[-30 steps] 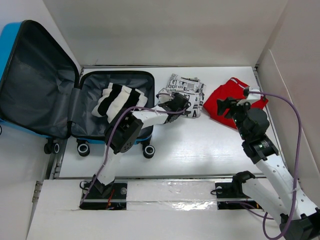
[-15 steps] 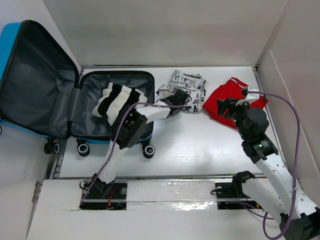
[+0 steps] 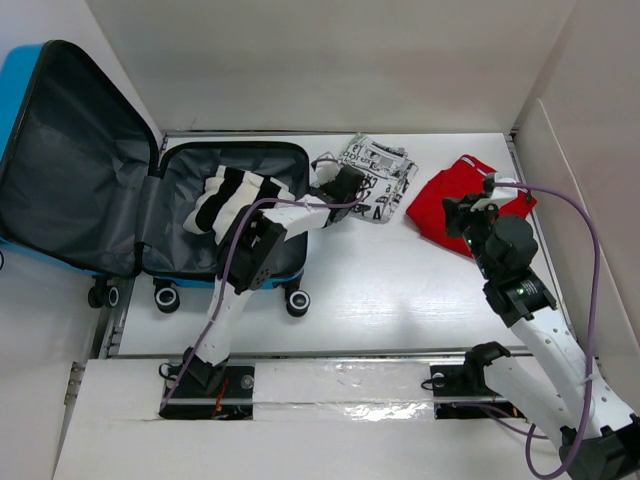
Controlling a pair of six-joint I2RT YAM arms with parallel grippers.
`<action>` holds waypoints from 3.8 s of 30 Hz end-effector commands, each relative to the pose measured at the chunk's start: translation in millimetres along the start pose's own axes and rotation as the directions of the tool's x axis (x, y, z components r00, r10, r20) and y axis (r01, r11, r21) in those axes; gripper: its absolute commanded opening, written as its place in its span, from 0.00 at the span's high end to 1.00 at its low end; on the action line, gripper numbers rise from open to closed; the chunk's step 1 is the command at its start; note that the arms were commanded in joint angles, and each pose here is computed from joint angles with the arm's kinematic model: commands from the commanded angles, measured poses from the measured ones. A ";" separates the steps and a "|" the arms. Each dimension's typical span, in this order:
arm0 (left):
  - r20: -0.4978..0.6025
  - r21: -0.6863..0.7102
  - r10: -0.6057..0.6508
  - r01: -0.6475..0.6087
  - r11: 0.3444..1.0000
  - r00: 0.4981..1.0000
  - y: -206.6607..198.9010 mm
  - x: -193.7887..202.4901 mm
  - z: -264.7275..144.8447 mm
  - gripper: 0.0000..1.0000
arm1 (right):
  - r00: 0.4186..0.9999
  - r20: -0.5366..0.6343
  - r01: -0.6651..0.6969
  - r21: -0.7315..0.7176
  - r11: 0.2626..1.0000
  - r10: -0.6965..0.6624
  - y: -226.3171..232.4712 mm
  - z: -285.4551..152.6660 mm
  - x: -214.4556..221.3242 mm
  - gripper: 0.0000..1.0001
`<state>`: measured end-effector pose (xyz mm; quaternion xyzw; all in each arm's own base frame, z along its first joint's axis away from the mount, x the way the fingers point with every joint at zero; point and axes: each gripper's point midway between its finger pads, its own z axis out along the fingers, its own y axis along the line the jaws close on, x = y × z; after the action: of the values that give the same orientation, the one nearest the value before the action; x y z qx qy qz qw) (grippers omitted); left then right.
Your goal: Pack the luggage
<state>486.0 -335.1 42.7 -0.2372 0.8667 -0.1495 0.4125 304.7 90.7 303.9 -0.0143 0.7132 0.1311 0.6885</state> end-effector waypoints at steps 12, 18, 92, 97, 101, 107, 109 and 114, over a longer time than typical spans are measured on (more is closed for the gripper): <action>0.370 0.449 0.236 -0.395 0.802 0.899 -145.0 -215.0 -207.1 1.00 | 0.999 0.050 0.003 -0.002 1.000 -0.002 0.2 1.5 -12.7 0.42; 0.386 0.383 0.298 -0.446 0.809 0.873 -63.4 -247.0 -227.6 1.00 | 0.999 0.051 0.008 0.027 1.000 -0.009 -5.2 0.6 -13.7 0.42; 0.077 0.611 0.222 -0.222 0.760 0.972 -62.2 50.5 -217.5 0.46 | 0.662 -0.235 -0.600 0.404 0.691 0.712 -163.9 58.1 207.2 0.31; 0.044 0.585 0.225 -0.208 0.784 0.973 -67.6 50.4 -194.9 0.35 | 0.722 -0.204 -0.568 0.372 0.734 0.661 -138.6 26.3 197.5 0.31; 0.003 0.576 0.259 -0.213 0.790 0.966 -89.9 65.5 -173.9 0.34 | 0.802 -0.162 -0.483 0.391 0.783 0.575 -140.2 9.2 165.1 0.24; -0.052 0.514 0.238 -0.178 0.839 0.970 -122.2 77.7 -122.9 0.29 | 0.914 -0.120 -0.339 0.299 0.892 0.388 -126.1 11.9 111.8 0.71; -0.065 0.522 0.209 -0.145 0.840 0.976 -129.1 79.9 -119.2 0.29 | 0.932 -0.140 -0.278 0.320 0.906 0.335 -130.7 19.9 107.2 0.94; -0.029 0.571 0.118 -0.080 0.817 0.993 -113.9 58.4 -142.8 0.29 | 0.916 -0.286 -0.186 0.317 0.930 0.281 -134.1 75.3 121.6 0.79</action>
<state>372.6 -461.0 83.8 -0.0247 0.8486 -0.3348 0.4090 375.7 -0.7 163.4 0.1801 0.8061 0.1460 0.5444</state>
